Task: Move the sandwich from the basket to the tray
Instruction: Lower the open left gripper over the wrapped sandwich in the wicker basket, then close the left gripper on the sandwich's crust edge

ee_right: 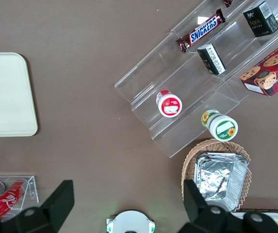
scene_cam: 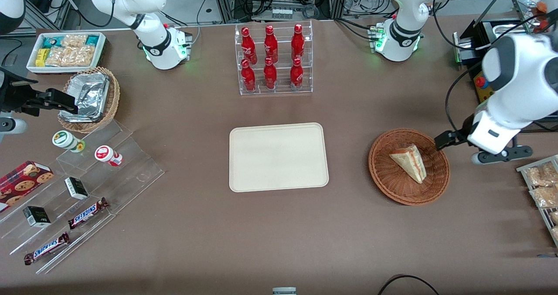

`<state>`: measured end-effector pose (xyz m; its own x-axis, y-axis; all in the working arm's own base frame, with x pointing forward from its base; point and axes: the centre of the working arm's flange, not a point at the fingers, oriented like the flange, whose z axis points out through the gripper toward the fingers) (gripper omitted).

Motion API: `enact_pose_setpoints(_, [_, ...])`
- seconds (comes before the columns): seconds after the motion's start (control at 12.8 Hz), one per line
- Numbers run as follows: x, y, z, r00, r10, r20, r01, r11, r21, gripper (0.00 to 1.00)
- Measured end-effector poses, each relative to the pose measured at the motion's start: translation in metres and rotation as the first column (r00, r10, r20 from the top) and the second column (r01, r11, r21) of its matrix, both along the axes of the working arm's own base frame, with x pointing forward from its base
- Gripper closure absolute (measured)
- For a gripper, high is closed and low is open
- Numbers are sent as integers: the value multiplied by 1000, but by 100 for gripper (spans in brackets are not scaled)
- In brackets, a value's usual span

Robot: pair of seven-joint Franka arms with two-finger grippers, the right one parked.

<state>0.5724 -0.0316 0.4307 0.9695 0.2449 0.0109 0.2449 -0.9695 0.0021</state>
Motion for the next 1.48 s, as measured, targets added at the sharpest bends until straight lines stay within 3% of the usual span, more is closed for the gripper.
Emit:
enact_pose_setpoints(0.47, [-30,-3,-82,960,275,45,-274,961,-18,0])
enact_pose_setpoints(1.48, [-33,-34,-164,945,325,16,-325,945,-27,0])
